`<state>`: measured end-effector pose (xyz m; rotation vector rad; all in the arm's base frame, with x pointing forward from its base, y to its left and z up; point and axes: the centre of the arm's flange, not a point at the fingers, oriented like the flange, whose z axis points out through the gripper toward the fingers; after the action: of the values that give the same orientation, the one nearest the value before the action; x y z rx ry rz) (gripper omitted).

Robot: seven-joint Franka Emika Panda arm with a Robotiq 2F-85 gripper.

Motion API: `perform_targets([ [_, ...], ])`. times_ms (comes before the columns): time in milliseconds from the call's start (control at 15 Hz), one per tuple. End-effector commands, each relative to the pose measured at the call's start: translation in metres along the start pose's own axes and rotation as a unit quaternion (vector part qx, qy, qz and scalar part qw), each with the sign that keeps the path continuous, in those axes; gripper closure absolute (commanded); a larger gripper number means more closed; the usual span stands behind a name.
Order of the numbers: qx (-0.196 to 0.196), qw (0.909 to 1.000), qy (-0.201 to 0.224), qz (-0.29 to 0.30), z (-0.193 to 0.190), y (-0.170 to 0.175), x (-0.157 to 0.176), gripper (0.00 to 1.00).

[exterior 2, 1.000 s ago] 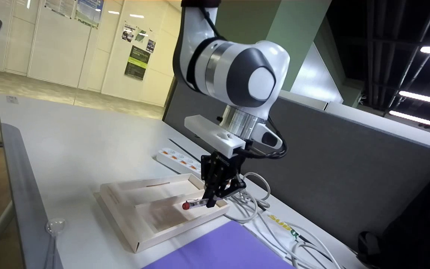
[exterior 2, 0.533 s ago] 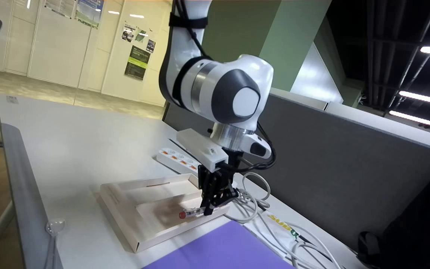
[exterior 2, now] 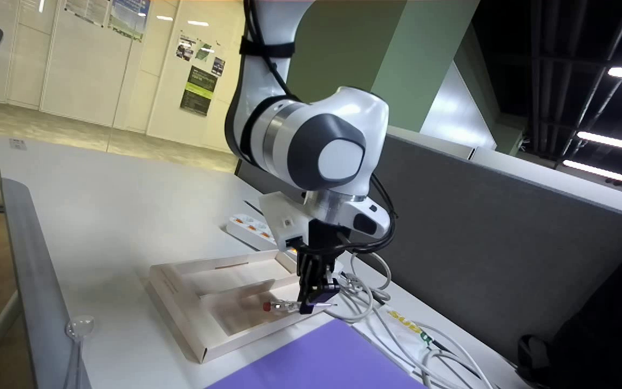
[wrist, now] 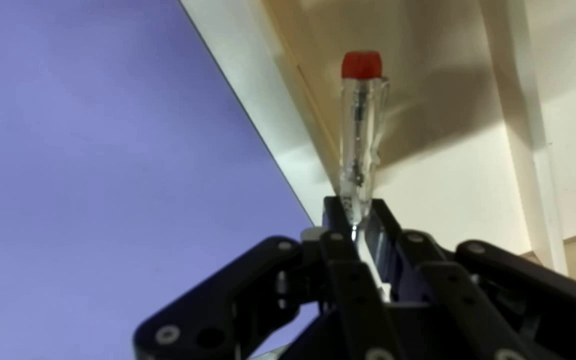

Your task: Move the screwdriver from the mat to the tray

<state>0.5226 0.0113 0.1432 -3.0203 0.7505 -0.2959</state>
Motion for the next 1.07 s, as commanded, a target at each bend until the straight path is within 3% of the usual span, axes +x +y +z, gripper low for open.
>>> perform_targets([
  [0, 0.007, 0.9993, 0.018, 0.033, 0.006, -0.009, 0.001, 0.96],
  [400, 0.023, 0.9988, 0.04, 0.014, 0.0, -0.025, -0.006, 0.96],
  [1000, 0.04, 0.9985, 0.027, 0.026, 0.004, -0.055, -0.024, 0.96],
])
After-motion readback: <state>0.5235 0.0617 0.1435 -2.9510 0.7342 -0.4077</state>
